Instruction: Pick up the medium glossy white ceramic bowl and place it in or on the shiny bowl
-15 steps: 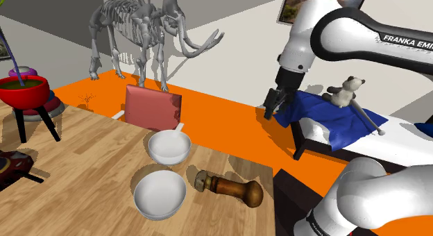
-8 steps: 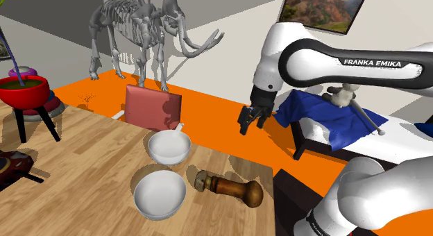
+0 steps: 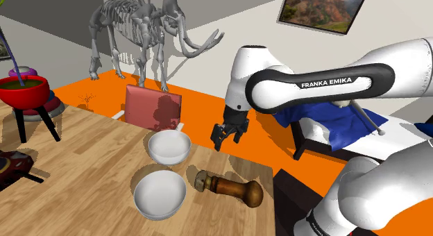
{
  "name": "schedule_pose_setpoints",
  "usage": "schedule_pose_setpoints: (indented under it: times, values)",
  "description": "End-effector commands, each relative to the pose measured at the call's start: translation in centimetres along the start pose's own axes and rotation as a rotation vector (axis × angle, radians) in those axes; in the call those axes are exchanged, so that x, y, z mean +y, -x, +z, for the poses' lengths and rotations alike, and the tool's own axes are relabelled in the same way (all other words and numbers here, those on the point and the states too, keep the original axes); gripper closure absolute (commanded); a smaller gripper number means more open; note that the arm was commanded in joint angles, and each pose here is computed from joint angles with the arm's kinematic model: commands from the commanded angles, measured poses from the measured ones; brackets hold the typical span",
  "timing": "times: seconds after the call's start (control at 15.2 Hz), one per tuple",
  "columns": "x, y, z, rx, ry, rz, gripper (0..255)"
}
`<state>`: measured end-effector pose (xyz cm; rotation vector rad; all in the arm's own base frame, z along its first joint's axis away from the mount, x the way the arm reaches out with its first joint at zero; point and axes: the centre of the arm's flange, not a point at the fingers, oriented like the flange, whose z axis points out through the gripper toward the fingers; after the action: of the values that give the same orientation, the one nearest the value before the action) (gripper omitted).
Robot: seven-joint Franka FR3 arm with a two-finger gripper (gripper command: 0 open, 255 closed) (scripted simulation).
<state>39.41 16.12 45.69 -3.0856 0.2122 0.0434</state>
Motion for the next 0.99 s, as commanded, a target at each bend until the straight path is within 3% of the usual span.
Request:
schedule_pose_setpoints:
  times: [0.0, 0.92]
  values:
    - [-1.9, -0.8, 1.8, 0.002, -0.001, 0.005, 0]
    - [-12.3, -6.4, 13.4, 0.005, 0.002, 0.031, 0]
